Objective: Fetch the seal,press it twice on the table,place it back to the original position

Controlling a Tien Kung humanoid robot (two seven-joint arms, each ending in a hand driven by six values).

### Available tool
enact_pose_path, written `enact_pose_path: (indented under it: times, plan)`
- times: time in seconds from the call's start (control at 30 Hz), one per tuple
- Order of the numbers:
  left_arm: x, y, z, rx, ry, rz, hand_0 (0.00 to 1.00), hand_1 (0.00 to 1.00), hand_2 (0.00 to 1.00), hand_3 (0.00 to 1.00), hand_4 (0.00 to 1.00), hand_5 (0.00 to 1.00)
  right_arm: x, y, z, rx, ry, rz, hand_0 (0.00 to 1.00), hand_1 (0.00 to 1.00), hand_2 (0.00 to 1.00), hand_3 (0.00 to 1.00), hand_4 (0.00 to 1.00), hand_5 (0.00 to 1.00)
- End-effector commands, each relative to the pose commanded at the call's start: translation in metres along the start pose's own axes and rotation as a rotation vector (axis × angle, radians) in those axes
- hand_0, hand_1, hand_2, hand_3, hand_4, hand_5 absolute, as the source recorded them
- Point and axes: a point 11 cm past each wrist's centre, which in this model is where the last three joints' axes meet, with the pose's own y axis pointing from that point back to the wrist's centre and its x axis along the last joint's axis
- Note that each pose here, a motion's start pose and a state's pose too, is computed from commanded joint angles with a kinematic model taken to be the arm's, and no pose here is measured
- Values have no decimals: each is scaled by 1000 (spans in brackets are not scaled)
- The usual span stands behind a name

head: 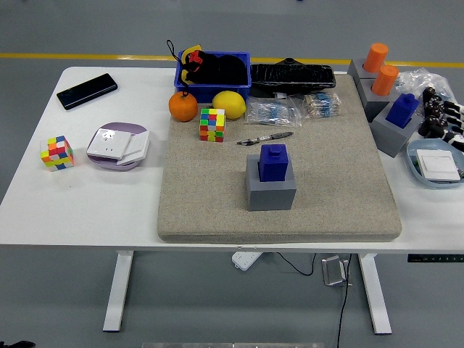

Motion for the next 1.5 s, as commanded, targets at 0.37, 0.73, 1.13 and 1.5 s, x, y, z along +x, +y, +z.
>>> enact_pose_path:
  times: [0.37, 0.73, 1.13, 1.5]
  plan:
    - [5, 2, 6, -5, -14, 13, 725, 696, 682, 753, 710, 245, 62, 54, 51, -129, -66, 214, 953, 931, 924, 936, 998, 756]
    - [7, 2, 8, -8, -21, 22, 725, 696, 683, 752, 709, 249, 76, 80, 64, -134, -130, 340, 922, 903, 897, 903, 998, 672]
    - [7, 1, 3, 1, -19, 28, 725, 695, 682, 752, 707, 252, 81, 89, 64, -79, -145, 427, 875, 853, 849, 833, 998, 559]
    - [5, 1, 3, -1, -17, 25, 724, 696, 682, 752, 704, 253, 75, 88, 66, -94, -152, 412, 867, 840, 839, 817, 998, 530]
